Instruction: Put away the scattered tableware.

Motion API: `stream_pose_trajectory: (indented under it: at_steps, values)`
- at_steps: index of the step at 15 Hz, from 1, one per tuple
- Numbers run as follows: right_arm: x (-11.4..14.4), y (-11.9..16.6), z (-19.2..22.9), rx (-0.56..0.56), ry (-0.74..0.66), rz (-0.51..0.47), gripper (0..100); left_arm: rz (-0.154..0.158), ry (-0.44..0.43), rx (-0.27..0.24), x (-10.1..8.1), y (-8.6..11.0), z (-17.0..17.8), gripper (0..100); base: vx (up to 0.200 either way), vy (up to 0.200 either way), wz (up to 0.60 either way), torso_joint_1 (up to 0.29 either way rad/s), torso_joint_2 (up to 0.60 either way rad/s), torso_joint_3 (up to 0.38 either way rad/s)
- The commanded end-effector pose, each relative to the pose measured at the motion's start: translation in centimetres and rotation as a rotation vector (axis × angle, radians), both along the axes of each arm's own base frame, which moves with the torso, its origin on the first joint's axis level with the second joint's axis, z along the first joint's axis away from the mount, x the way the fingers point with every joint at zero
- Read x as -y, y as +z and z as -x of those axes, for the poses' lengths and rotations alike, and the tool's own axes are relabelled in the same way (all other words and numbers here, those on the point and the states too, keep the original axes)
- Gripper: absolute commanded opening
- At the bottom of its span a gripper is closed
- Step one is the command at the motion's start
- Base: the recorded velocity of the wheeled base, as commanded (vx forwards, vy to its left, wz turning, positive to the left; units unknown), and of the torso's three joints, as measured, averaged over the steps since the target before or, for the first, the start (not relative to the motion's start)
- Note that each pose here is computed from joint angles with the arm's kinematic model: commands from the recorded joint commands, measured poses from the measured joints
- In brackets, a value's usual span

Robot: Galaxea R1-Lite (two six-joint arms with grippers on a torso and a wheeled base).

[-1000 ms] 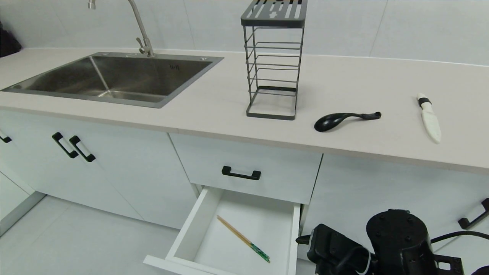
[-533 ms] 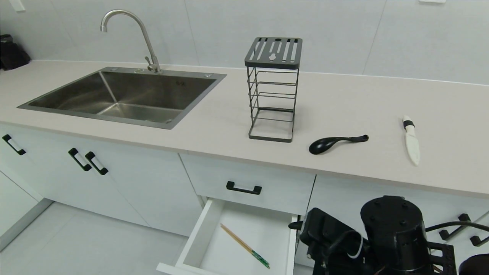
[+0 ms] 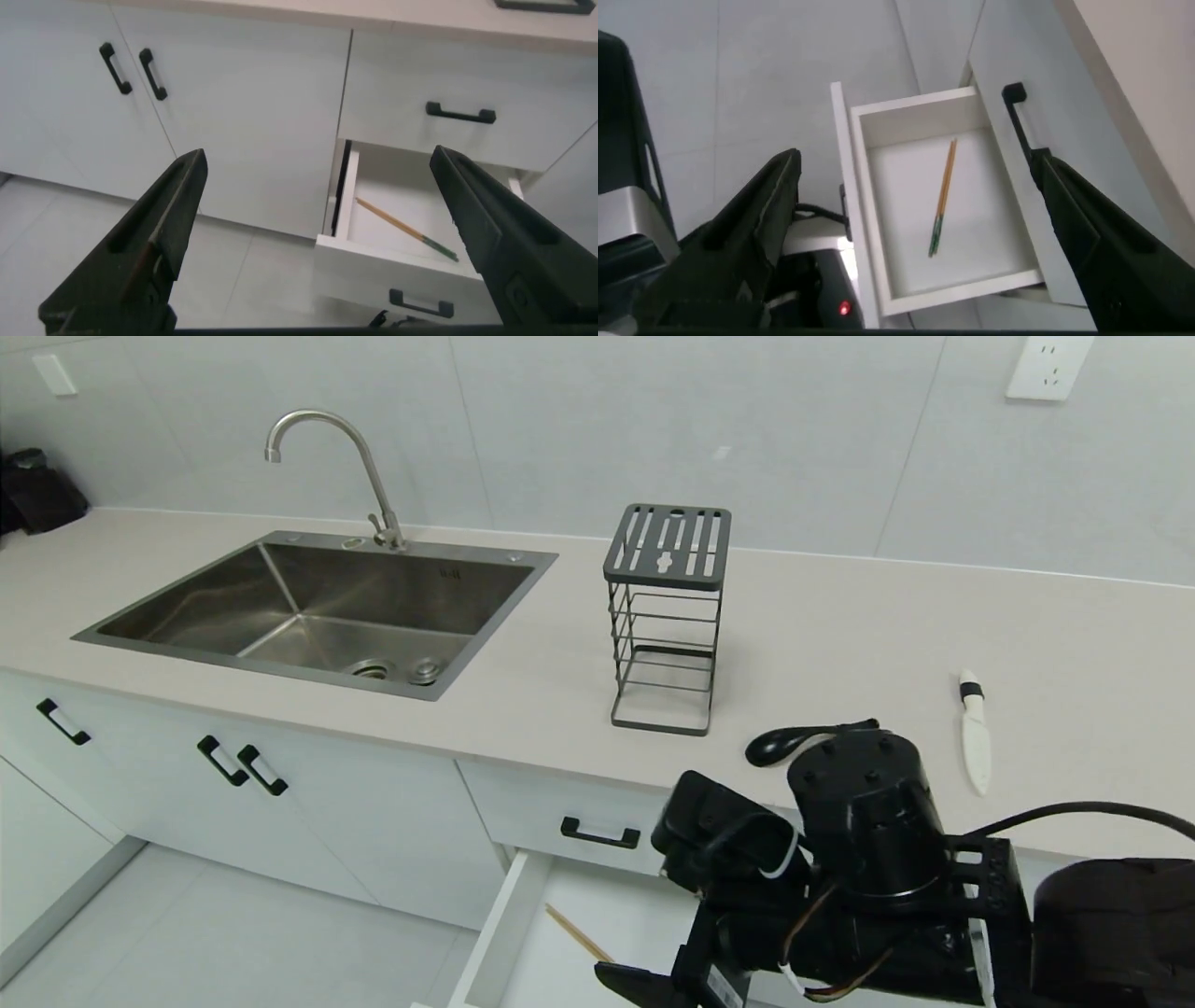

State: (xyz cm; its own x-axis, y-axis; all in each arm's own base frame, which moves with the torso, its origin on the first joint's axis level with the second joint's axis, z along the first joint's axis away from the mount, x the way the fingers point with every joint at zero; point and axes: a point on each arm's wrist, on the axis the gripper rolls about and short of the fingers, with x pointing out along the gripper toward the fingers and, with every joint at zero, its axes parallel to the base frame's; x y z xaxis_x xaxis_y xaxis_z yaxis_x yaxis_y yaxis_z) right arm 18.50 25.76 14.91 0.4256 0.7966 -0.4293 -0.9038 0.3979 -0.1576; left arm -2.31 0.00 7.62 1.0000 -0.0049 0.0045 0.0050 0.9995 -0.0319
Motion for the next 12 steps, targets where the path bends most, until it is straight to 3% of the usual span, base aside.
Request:
stream_pose_trajectory:
  at_steps: [1, 4, 8, 12]
  values:
    - [-1.0, 2.3, 0.0, 0.01, 0.033, -0.023, 100, 0.0, 0.0, 0.0, 0.0, 0.0, 0.0, 100, 0.0, 0.0, 0.0, 0.29, -0.56, -0.271]
    - [-1.2, 3.7, 0.4, -0.055, 0.073, 0.047, 100, 0.0, 0.0, 0.0, 0.0, 0.0, 0.0, 100, 0.0, 0.0, 0.0, 0.136, -0.27, -0.128]
    - [0.1, 2.3, 1.0, -0.1, 0.073, 0.123, 100, 0.0, 0.0, -0.001, 0.0, 0.0, 0.0, 100, 0.0, 0.0, 0.0, 0.01, -0.02, -0.009]
    - [1.3, 1.5, -0.3, -0.106, 0.021, 0.134, 100, 0.0, 0.0, 0.0, 0.0, 0.0, 0.0, 100, 0.0, 0.0, 0.0, 0.0, 0.0, 0.0]
